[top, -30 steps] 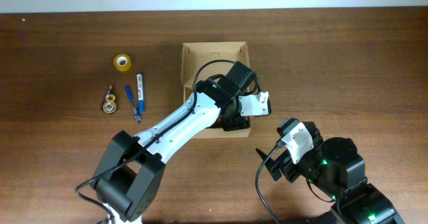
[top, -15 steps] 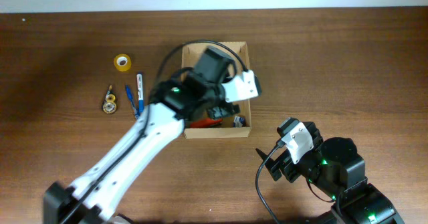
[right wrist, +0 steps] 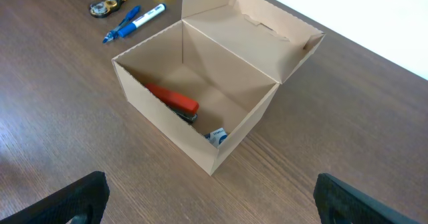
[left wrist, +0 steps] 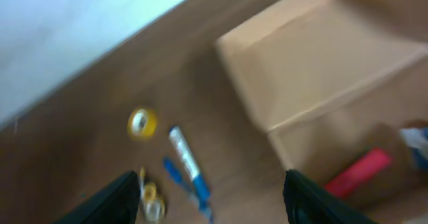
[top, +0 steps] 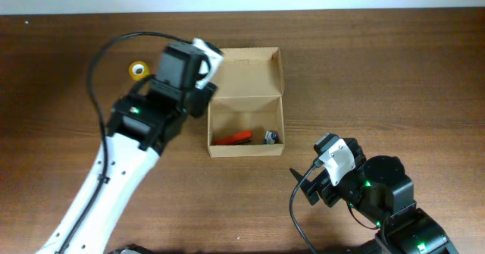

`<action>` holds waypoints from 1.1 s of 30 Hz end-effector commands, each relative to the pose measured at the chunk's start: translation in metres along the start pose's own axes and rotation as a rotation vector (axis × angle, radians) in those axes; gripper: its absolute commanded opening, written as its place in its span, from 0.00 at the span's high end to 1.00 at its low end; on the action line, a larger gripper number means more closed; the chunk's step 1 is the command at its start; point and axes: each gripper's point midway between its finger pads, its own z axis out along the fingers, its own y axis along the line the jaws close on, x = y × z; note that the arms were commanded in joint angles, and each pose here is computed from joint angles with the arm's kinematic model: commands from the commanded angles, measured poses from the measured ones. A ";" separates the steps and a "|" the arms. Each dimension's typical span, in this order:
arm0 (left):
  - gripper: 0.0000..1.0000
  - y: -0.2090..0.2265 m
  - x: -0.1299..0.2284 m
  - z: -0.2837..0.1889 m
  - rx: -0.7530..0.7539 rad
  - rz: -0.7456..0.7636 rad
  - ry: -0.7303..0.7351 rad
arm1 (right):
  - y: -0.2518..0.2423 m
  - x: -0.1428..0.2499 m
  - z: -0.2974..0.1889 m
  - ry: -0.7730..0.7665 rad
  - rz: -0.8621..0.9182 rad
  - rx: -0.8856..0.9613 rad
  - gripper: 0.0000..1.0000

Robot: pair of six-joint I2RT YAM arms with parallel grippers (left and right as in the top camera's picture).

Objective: Pack container
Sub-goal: 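Lift the left gripper out and move it over the correction tape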

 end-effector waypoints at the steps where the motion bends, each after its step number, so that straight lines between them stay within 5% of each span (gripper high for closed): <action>1: 0.32 0.031 0.011 0.001 -0.076 -0.192 0.028 | 0.001 0.001 0.001 0.003 -0.008 0.002 0.01; 16: 0.32 0.108 0.061 0.025 -0.185 -0.463 0.149 | 0.001 0.001 0.001 0.003 -0.008 0.002 0.01; 33: 0.32 0.112 0.115 0.088 -0.068 -0.487 0.359 | 0.001 0.001 0.001 0.003 -0.008 0.002 0.01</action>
